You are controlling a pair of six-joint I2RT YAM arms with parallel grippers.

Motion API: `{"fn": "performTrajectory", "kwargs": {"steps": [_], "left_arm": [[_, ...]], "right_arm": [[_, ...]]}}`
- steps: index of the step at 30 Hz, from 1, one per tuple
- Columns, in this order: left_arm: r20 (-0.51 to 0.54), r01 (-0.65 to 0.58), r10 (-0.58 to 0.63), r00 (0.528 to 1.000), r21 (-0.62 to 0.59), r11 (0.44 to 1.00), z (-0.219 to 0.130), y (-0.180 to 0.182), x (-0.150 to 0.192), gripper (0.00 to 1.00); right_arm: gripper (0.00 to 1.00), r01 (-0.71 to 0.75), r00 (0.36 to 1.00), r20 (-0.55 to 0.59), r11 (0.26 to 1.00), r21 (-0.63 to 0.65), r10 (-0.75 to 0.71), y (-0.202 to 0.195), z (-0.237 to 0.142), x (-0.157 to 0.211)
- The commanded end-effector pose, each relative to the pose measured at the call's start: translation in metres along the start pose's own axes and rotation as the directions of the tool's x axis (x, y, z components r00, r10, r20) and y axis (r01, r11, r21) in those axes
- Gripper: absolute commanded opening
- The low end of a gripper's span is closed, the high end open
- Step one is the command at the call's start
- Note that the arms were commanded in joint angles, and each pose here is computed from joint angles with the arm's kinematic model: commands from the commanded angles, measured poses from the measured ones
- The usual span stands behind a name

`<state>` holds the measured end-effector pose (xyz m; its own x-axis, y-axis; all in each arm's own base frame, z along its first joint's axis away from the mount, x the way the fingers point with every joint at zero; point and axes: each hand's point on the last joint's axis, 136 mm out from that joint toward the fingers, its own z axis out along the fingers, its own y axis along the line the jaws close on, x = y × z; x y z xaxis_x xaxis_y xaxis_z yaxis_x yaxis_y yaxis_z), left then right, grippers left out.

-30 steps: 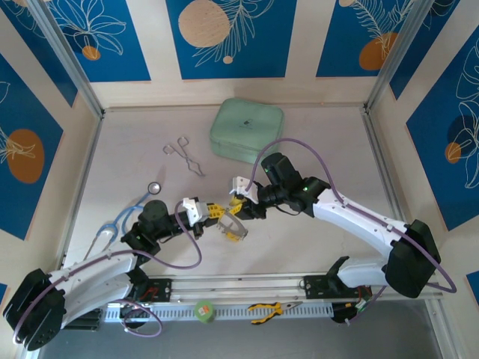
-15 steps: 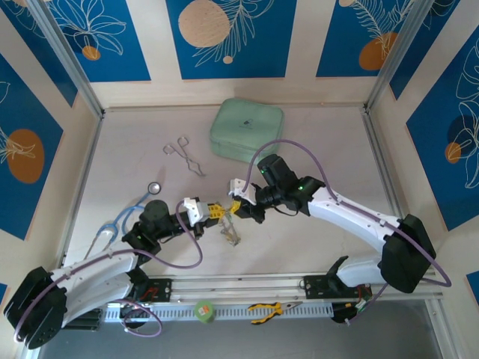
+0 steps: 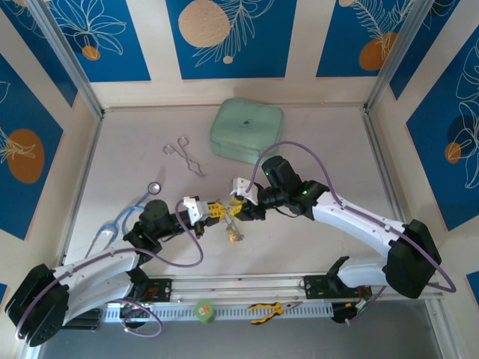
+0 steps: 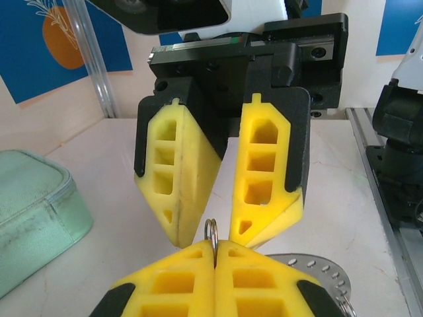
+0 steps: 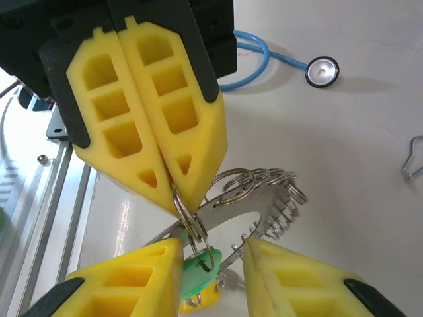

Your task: Put the keys on the keyring

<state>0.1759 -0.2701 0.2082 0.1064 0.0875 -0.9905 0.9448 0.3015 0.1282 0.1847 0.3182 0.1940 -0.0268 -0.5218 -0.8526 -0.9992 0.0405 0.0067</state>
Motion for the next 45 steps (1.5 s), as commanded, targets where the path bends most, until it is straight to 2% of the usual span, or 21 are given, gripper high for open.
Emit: {"fn": "performTrajectory", "kwargs": {"steps": [1,6,8,11,12,13,14,15,18,20,23,35,45], "left_arm": [[0.071,-0.024,0.022,0.997,0.029,0.999,0.000,-0.005,-0.018,0.00],[0.072,-0.019,0.017,0.997,0.037,0.999,0.001,-0.006,-0.018,0.00],[0.074,-0.021,0.018,0.997,0.036,0.999,0.001,-0.005,-0.019,0.00],[0.075,-0.022,0.019,0.997,0.030,0.999,0.001,-0.005,-0.019,0.00],[0.071,-0.021,0.019,0.997,0.021,1.000,0.001,-0.003,-0.018,0.00],[0.065,-0.018,0.018,0.998,0.004,1.000,0.001,0.000,-0.017,0.08],[0.054,-0.021,0.021,0.998,-0.011,1.000,0.000,0.001,-0.016,0.21],[0.038,-0.027,0.027,0.999,-0.021,0.999,-0.001,0.003,-0.013,0.28],[-0.048,-0.062,0.061,0.997,-0.023,0.998,-0.004,0.002,-0.002,0.31],[-0.120,-0.080,0.079,0.990,-0.002,0.997,-0.006,0.000,0.009,0.31],[-0.173,-0.091,0.094,0.980,0.026,0.996,-0.007,-0.003,0.016,0.30],[-0.115,-0.095,0.097,0.989,0.021,0.995,-0.004,-0.002,-0.001,0.20],[-0.137,-0.084,0.089,0.987,0.042,0.996,-0.004,-0.005,0.007,0.00]], "right_arm": [[0.28,0.008,0.999,0.041,0.999,-0.036,-0.007,0.006,0.000,-0.008],[0.21,0.012,0.998,0.060,0.999,-0.049,-0.009,0.008,0.002,-0.012],[0.15,0.015,0.998,0.068,0.998,-0.059,-0.011,0.009,0.002,-0.015],[0.00,0.019,0.998,0.053,0.997,-0.069,-0.015,0.011,0.003,-0.014],[0.00,0.023,0.999,0.041,0.998,-0.066,-0.020,0.011,0.003,-0.013],[0.00,0.028,0.999,0.018,0.998,-0.058,-0.027,0.010,0.002,-0.011],[0.00,0.039,0.999,-0.012,0.998,-0.047,-0.040,0.010,0.001,-0.008],[0.00,0.056,0.997,-0.045,0.998,-0.032,-0.057,0.008,0.001,-0.004],[0.00,0.117,0.979,-0.166,0.993,-0.014,-0.118,0.008,-0.002,0.005],[0.00,0.157,0.960,-0.232,0.988,-0.011,-0.155,0.007,-0.005,0.008],[0.00,0.199,0.937,-0.289,0.980,-0.021,-0.197,0.007,-0.005,0.008],[0.00,0.293,0.892,-0.341,0.954,-0.064,-0.297,0.016,0.010,-0.006],[0.00,0.242,0.952,-0.183,0.970,-0.034,-0.244,0.021,0.004,-0.029]]}}
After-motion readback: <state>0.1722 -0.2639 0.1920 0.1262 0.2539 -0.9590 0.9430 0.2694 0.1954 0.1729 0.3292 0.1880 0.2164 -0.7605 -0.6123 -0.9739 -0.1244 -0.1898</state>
